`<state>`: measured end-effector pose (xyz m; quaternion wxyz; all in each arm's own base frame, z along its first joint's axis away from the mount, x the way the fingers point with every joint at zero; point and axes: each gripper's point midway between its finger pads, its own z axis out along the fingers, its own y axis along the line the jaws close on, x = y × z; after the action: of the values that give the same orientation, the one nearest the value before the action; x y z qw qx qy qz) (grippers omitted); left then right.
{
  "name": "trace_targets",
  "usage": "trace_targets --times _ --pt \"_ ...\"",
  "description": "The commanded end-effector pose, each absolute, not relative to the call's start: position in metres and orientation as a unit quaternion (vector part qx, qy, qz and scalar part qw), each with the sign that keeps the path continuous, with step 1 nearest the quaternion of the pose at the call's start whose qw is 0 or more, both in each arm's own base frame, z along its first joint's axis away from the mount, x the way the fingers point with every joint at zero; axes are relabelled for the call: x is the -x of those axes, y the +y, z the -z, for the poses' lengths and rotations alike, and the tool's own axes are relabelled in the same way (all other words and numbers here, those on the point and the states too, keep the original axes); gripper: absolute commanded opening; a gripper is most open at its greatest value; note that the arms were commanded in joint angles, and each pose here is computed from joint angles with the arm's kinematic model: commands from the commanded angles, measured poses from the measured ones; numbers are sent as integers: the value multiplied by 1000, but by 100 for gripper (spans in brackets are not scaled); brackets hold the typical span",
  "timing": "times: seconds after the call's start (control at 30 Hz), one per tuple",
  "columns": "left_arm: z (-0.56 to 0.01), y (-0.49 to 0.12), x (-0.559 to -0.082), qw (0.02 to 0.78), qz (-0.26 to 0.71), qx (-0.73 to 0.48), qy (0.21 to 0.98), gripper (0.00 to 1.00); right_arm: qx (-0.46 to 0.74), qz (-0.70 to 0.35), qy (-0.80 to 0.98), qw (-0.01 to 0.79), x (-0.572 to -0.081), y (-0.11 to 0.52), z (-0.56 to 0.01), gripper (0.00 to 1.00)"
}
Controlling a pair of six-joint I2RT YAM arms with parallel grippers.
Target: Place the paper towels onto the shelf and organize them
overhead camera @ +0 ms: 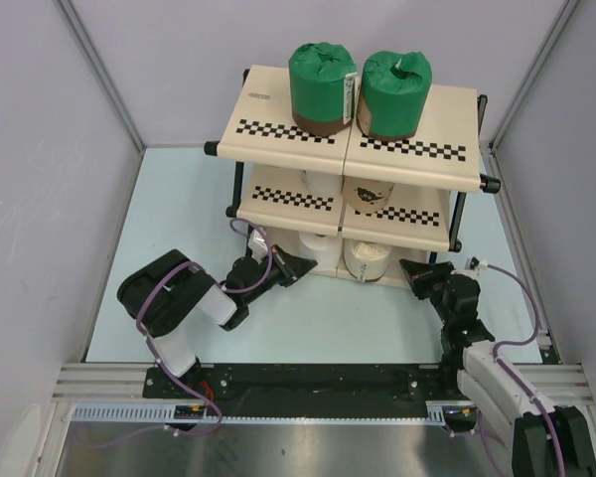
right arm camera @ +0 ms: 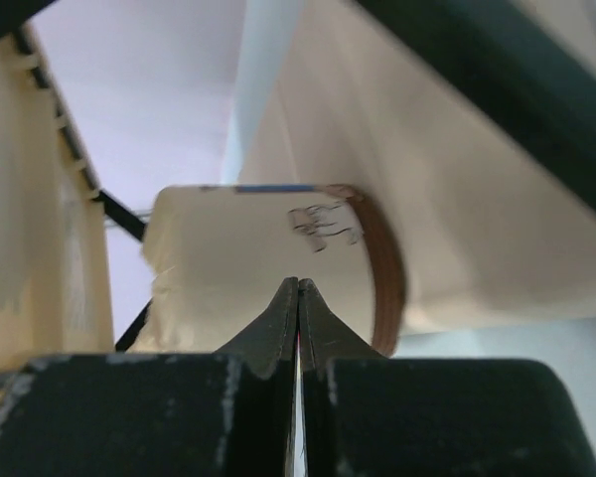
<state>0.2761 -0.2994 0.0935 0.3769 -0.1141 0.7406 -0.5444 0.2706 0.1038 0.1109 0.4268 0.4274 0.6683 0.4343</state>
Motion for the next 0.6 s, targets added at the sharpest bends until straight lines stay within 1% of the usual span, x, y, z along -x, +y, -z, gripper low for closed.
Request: trace_targets --times 0.0,0.27,0.4,0.57 --pt "-144 -299 -277 424 600 96 672 0 -397 -447 675 432 -279 102 -116 0" --pt "-143 -295 -270 421 602 96 671 0 -379 -449 680 438 -322 88 -133 0" --pt "-143 -292 -268 423 603 97 670 0 -381 -443 675 451 -348 74 -141 0" --pt "-145 -291 -265 423 604 95 669 0 -373 -440 673 463 -369 65 -149 0"
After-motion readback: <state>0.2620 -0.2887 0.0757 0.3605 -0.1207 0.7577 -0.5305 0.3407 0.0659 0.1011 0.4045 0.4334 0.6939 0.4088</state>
